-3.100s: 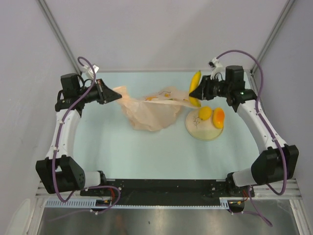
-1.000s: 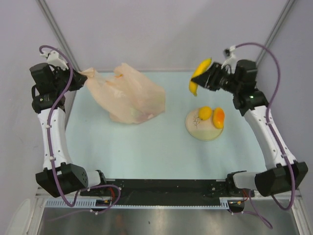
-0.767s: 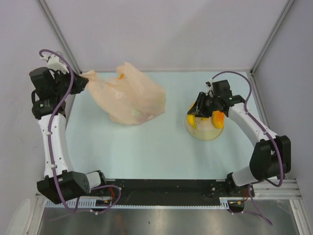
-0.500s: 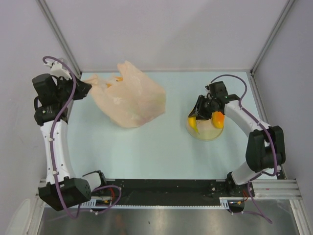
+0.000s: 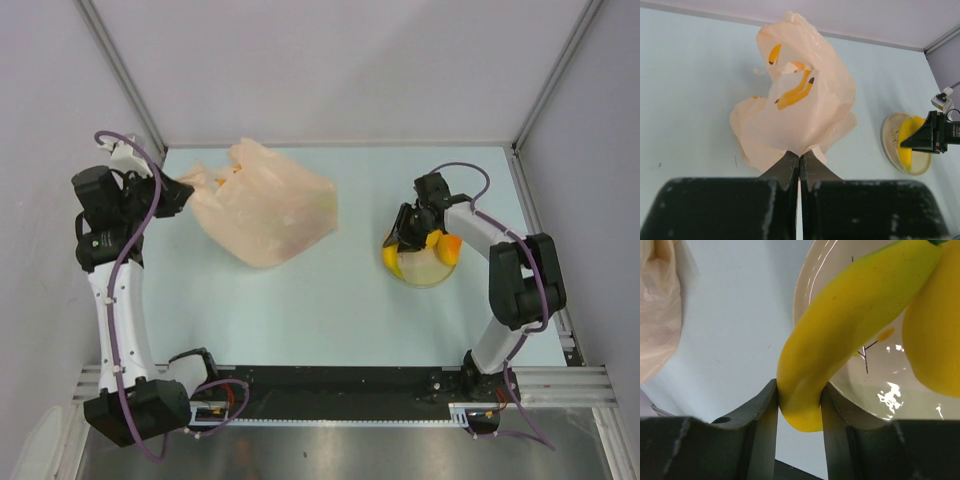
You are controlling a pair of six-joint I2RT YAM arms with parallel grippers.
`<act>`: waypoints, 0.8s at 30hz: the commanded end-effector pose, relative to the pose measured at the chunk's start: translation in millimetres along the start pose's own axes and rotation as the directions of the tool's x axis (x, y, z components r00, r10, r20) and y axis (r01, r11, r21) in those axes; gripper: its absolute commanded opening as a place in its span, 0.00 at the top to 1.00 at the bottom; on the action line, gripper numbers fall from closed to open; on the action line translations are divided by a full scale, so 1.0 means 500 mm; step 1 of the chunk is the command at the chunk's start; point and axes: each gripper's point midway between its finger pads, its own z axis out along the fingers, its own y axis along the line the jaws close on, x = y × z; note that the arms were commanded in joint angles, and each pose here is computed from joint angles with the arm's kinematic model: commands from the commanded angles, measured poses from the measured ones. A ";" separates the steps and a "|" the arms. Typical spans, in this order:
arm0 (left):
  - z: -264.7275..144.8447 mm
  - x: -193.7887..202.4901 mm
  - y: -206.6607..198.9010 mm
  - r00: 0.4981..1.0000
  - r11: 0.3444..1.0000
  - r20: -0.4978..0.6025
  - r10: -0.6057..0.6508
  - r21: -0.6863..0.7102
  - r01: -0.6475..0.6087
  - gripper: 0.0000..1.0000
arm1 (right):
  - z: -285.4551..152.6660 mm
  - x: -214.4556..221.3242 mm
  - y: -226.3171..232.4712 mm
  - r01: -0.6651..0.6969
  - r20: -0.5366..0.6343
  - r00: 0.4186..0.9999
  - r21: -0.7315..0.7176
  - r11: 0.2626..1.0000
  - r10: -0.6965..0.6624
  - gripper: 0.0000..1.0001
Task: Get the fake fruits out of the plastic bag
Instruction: Place the fake fruit on the plate.
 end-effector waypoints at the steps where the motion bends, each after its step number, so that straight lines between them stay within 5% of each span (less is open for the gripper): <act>1: 0.001 0.007 -0.008 1.000 0.999 0.004 0.016 0.038 -0.017 1.00 | 0.012 -0.036 0.007 -0.023 0.041 0.999 -0.008 1.000 0.024 0.61; 6: 0.009 0.008 -0.007 1.000 0.999 0.000 -0.001 0.048 0.001 1.00 | 0.026 -0.032 0.037 -0.015 0.025 1.000 -0.051 0.999 0.017 0.31; 9: 0.013 0.012 -0.006 1.000 0.999 -0.009 -0.011 0.053 0.012 1.00 | 0.024 -0.036 0.049 -0.017 0.019 1.000 -0.064 0.998 0.018 0.23; 19: 0.020 0.052 -0.012 0.996 0.994 -0.070 -0.054 0.094 0.060 1.00 | -0.107 -0.067 0.117 0.102 0.078 0.992 -0.060 0.993 -0.097 0.13; 24: -0.001 0.150 -0.056 0.974 0.961 -0.167 -0.155 0.204 0.188 1.00 | -0.197 -0.092 0.315 0.384 0.251 0.918 -0.357 0.851 -0.308 0.30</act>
